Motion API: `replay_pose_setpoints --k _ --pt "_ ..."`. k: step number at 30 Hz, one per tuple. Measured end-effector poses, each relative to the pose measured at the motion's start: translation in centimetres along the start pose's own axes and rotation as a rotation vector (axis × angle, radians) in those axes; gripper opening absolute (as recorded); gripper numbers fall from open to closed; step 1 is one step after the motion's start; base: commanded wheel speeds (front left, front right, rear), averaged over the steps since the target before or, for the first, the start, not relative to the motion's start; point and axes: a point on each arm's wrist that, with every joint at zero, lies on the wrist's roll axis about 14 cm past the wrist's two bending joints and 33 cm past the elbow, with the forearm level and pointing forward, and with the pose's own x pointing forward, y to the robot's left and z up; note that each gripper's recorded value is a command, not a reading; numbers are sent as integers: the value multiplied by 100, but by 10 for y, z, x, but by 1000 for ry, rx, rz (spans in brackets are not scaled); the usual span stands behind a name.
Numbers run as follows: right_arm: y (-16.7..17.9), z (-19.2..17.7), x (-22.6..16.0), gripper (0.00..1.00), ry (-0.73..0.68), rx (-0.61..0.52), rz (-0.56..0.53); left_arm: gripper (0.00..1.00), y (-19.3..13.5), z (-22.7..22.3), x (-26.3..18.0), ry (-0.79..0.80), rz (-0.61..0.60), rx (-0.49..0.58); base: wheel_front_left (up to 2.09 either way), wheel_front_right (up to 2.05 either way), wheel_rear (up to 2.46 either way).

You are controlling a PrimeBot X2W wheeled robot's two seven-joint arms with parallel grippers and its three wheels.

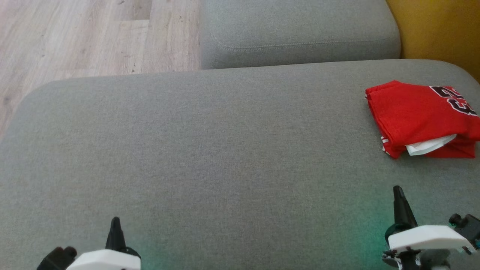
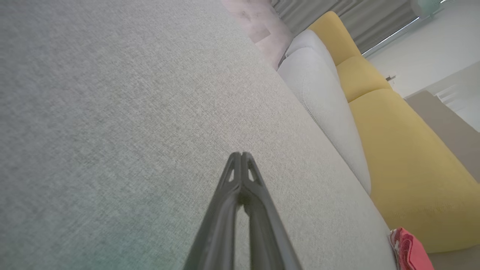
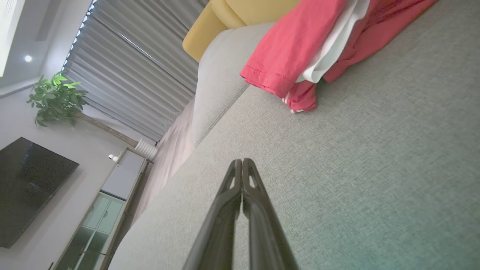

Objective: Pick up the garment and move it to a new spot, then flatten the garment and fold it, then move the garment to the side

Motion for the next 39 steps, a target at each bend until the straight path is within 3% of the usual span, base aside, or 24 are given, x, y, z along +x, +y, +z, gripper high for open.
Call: replay_pose_setpoints --k 39 --pt "3 29 12 0 -65 467 24 0 -24 31 18 -33 -120 -411 0 0 0"
